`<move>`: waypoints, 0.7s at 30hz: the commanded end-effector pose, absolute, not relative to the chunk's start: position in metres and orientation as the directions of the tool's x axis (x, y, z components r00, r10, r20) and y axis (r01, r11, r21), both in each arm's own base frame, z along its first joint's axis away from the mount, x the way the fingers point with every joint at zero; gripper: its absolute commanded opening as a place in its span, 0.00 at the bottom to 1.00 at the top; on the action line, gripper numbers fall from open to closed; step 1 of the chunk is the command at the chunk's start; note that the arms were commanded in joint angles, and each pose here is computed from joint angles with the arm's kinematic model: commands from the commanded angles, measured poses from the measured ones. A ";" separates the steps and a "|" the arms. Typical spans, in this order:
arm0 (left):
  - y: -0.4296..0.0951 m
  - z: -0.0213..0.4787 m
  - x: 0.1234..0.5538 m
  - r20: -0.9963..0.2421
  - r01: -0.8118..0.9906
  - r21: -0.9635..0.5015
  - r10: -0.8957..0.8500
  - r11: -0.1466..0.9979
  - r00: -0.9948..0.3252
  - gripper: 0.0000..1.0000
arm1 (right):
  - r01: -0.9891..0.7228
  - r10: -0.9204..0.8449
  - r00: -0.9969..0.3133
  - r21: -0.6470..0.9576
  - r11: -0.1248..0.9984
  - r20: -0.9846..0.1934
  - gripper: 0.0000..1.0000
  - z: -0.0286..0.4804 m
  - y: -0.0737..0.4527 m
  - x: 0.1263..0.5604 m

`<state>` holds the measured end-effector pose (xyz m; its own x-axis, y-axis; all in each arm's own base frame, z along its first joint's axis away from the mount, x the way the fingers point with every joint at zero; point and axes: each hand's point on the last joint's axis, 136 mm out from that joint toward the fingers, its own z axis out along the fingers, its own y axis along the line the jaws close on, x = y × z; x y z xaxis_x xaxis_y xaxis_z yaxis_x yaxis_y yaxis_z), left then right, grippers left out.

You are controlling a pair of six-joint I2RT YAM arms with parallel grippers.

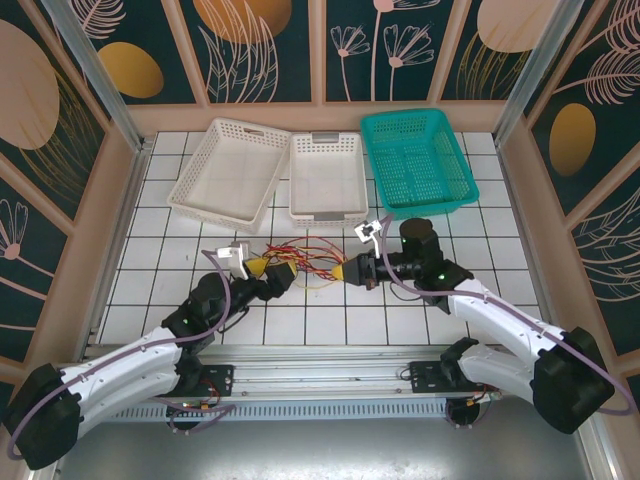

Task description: Untangle the cables

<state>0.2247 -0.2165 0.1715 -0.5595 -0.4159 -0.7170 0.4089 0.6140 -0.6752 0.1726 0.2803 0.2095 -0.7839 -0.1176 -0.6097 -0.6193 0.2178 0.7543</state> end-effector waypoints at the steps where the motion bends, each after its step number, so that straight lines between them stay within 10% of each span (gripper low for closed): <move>1: -0.218 0.188 0.224 -0.705 0.430 -0.701 -0.465 0.569 -0.535 0.98 | -0.657 -0.114 -0.754 0.749 0.088 -0.647 0.00 0.236 0.280 0.162; 21: -0.210 0.200 0.236 -0.668 0.401 -0.744 -0.572 0.534 -0.476 0.88 | -0.615 -0.154 -0.781 0.788 0.026 -0.605 0.00 0.230 0.285 0.148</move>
